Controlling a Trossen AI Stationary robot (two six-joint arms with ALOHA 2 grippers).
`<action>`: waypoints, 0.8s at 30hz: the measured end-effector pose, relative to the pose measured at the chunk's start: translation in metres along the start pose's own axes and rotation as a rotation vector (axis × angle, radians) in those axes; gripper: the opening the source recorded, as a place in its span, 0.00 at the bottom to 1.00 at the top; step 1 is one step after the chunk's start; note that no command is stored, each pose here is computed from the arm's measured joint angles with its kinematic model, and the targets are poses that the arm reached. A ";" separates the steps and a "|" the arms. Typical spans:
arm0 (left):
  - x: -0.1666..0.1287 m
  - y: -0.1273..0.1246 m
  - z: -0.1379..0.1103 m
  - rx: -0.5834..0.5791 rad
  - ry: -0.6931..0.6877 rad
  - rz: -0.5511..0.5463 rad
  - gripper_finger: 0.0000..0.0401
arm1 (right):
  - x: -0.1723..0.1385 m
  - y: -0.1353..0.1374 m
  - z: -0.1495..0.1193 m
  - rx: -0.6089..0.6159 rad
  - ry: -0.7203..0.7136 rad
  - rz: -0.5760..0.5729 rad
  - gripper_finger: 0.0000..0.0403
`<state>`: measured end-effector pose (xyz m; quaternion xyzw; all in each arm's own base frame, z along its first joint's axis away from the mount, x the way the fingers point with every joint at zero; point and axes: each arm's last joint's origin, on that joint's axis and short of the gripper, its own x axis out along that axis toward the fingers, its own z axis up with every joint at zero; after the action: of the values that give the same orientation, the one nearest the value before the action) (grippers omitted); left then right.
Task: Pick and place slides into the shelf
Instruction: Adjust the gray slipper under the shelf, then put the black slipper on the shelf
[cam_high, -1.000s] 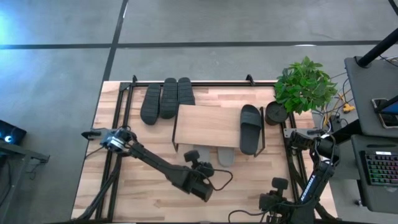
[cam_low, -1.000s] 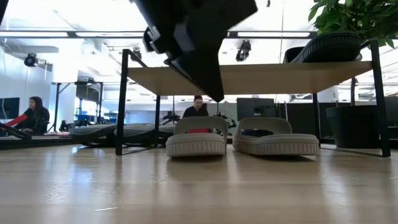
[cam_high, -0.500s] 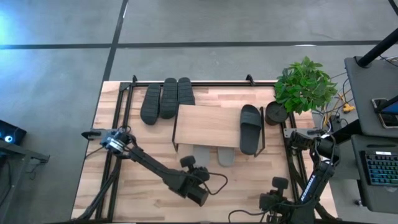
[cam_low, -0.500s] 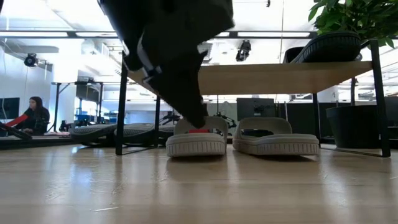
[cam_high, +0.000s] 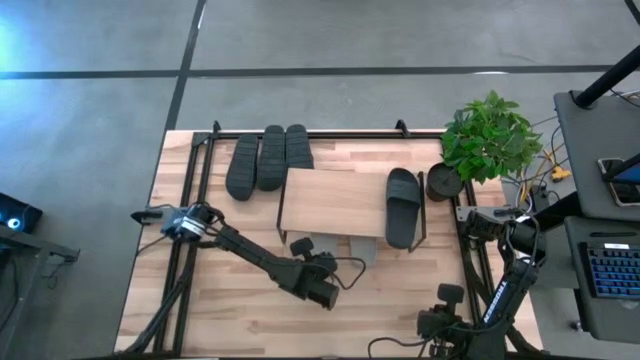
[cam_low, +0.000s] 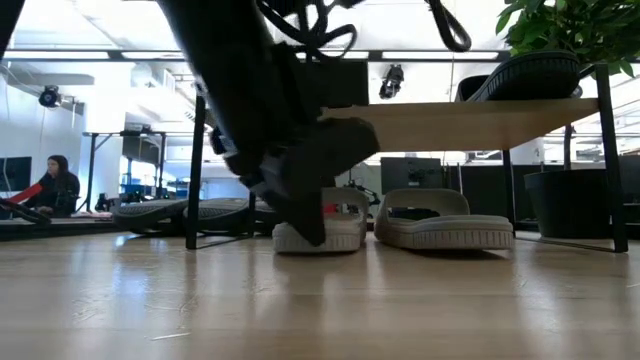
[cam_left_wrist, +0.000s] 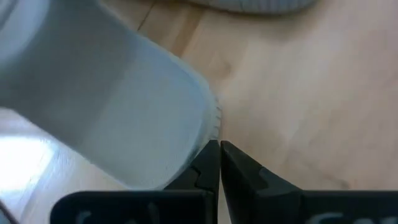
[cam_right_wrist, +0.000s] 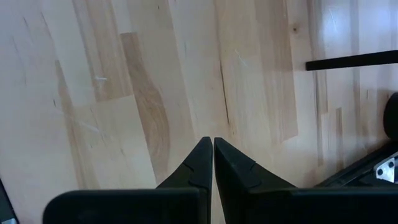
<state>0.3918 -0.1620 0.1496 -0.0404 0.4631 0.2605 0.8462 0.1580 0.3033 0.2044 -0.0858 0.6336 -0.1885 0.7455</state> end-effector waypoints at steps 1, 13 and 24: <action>0.000 0.000 0.001 -0.003 -0.008 -0.004 0.00 | 0.000 0.000 0.000 -0.001 0.000 0.000 0.02; -0.055 -0.009 0.043 0.039 -0.208 -0.168 0.00 | 0.002 -0.003 0.007 0.032 0.003 -0.008 0.02; -0.180 0.103 0.076 -0.276 -0.387 -0.065 0.00 | -0.014 -0.053 0.052 0.206 -0.228 -0.046 0.02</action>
<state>0.3221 -0.1224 0.3559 -0.1197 0.2510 0.2968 0.9136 0.1978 0.2550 0.2463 -0.0443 0.5199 -0.2586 0.8129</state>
